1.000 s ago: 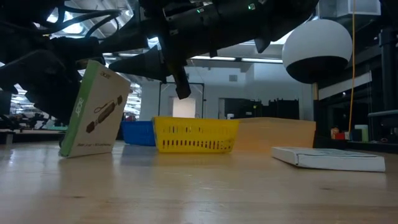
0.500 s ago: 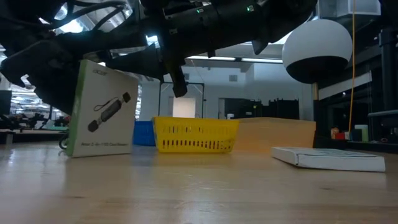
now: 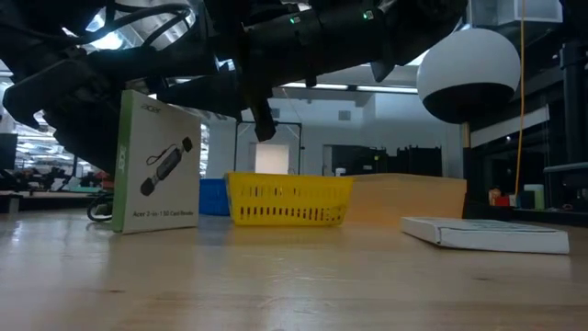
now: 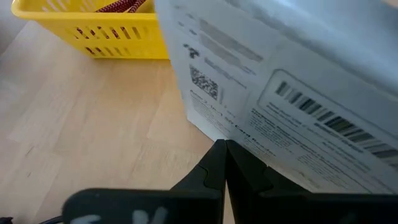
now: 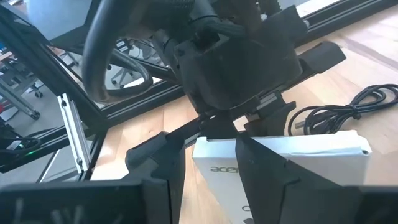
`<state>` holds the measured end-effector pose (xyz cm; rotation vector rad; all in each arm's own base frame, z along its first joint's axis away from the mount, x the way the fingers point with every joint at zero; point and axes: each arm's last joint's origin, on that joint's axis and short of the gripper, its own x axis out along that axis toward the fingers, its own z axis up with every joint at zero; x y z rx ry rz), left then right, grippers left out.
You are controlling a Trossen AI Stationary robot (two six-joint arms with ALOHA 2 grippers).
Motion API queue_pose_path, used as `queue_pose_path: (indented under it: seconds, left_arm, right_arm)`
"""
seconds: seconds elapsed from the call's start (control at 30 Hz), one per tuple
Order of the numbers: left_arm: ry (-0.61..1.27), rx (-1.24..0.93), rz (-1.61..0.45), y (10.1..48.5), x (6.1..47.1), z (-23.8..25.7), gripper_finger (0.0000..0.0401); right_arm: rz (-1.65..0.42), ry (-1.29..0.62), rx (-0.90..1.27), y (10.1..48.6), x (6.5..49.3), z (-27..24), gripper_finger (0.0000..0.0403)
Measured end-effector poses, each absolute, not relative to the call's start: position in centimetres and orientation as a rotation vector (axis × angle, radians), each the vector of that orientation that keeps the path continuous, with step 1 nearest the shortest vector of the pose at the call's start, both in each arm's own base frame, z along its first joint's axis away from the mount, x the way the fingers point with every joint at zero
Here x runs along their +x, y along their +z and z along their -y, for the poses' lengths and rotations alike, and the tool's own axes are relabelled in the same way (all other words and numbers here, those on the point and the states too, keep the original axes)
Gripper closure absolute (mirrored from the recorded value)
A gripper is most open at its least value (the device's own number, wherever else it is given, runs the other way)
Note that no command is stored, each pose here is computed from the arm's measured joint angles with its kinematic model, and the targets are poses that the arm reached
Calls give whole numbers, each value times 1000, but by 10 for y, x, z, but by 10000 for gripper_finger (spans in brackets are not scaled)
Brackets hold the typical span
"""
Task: Pick and place items into bin
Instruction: Put the white card reader box into the orange bin
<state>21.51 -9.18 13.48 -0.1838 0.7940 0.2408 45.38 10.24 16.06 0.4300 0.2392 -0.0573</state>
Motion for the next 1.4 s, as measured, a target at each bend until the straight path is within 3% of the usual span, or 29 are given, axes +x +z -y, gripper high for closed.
queue_pose_path:
  seconds: [1.4]
  left_arm:
    - [244,-165,-813,133,213,91,398]
  right_arm:
    - [-292,-29,367,167,449,-108,276]
